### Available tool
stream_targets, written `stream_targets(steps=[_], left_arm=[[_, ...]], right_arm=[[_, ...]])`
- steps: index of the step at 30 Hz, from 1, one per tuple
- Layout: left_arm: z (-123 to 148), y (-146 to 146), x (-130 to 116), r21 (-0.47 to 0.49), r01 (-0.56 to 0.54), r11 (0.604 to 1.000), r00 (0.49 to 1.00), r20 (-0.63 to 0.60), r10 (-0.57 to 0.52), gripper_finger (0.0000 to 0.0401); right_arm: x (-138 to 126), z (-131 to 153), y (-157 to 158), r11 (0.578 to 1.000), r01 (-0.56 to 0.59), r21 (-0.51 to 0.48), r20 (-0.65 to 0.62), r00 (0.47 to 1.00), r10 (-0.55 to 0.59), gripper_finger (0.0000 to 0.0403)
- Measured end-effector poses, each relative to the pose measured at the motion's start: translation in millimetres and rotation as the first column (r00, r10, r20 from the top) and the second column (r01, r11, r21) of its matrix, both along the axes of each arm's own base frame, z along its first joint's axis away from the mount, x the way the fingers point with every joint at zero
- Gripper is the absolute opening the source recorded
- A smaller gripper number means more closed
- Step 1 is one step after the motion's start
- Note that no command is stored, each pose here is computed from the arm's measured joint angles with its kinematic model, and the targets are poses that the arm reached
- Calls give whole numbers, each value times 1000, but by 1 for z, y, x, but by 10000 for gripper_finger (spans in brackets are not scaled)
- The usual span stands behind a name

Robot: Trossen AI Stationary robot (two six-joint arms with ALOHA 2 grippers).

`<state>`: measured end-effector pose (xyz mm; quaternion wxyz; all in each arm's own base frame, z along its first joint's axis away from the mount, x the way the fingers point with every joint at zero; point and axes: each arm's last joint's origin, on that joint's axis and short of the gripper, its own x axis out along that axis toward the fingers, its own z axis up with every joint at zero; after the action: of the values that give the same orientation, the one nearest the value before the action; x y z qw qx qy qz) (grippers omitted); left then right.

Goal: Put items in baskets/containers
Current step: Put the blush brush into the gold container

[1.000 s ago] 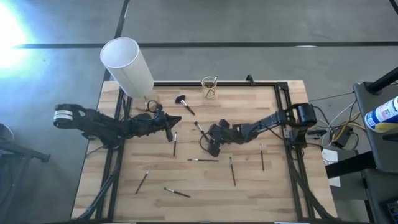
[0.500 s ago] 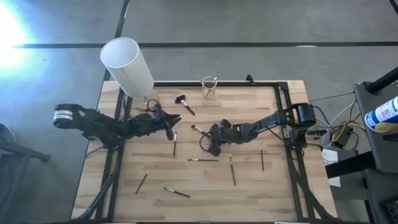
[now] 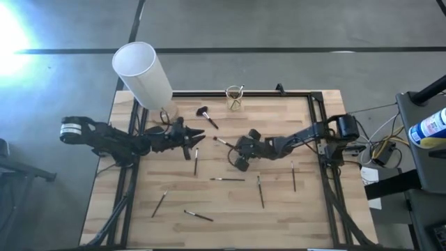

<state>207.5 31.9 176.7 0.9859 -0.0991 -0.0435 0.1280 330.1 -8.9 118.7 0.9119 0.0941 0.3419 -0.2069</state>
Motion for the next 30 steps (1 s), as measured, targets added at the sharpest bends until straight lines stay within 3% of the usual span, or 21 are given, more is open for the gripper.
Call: stream_targets(steps=[6,14,20,30], left_arm=[[6,0,-1,-7,12,1000,997,75,-11,108],[19,-4,-1,-21,159,987,968,200,-151,108],[30,-4,5,-46,192,980,951,254,-175,108],[41,-5,13,-41,203,978,945,269,-185,108]], right_arm=[[-9,10,2,1000,-6,0,245,969,6,34],[-20,33,9,996,-20,-92,596,800,71,39],[-16,46,17,986,-39,-161,655,743,136,38],[0,61,21,973,-46,-228,655,732,188,38]])
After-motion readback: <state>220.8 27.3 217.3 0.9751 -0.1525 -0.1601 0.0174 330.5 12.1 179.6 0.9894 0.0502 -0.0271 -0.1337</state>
